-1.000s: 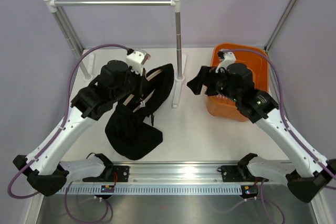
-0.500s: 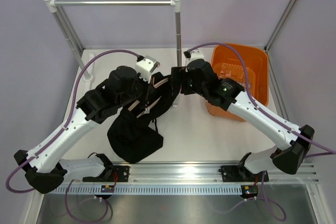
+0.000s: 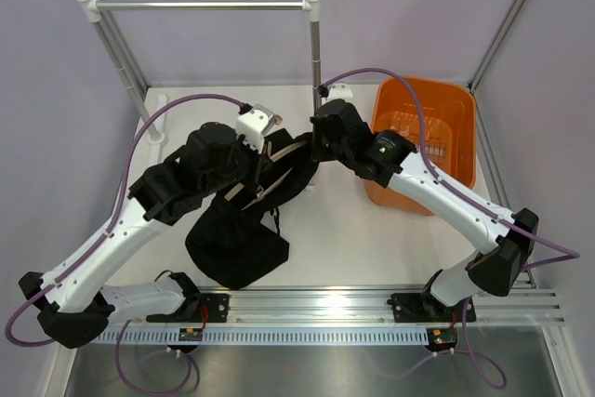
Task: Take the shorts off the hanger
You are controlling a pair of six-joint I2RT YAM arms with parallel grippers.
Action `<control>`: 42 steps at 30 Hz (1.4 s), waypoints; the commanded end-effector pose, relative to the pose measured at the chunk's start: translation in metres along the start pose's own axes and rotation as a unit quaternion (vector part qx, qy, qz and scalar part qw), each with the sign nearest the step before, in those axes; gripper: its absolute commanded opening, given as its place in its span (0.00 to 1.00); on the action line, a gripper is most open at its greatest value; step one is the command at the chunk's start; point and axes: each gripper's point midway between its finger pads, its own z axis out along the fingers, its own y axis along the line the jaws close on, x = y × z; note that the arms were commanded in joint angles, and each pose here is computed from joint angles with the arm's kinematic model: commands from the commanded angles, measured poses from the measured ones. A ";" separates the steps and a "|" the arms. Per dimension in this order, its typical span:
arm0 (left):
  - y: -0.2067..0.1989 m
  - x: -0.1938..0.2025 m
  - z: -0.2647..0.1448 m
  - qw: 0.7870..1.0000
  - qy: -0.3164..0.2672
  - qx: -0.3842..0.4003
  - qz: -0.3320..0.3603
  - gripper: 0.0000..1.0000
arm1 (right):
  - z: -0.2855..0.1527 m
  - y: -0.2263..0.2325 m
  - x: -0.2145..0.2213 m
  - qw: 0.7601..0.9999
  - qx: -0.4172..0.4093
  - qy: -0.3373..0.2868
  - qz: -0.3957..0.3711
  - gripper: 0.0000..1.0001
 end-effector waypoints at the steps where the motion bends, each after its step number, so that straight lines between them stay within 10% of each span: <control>1: -0.011 -0.025 -0.019 0.998 -0.057 0.030 0.001 0.00 | -0.002 -0.012 -0.019 0.998 0.047 -0.028 0.001 0.03; 18: -0.022 -0.029 -0.066 0.991 -0.102 0.080 0.016 0.00 | 0.008 -0.076 -0.060 0.988 0.153 -0.034 0.006 0.00; 42: -0.020 -0.118 -0.116 0.946 -0.314 0.081 -0.020 0.00 | -0.056 -0.048 -0.070 0.998 0.020 -0.066 0.002 0.00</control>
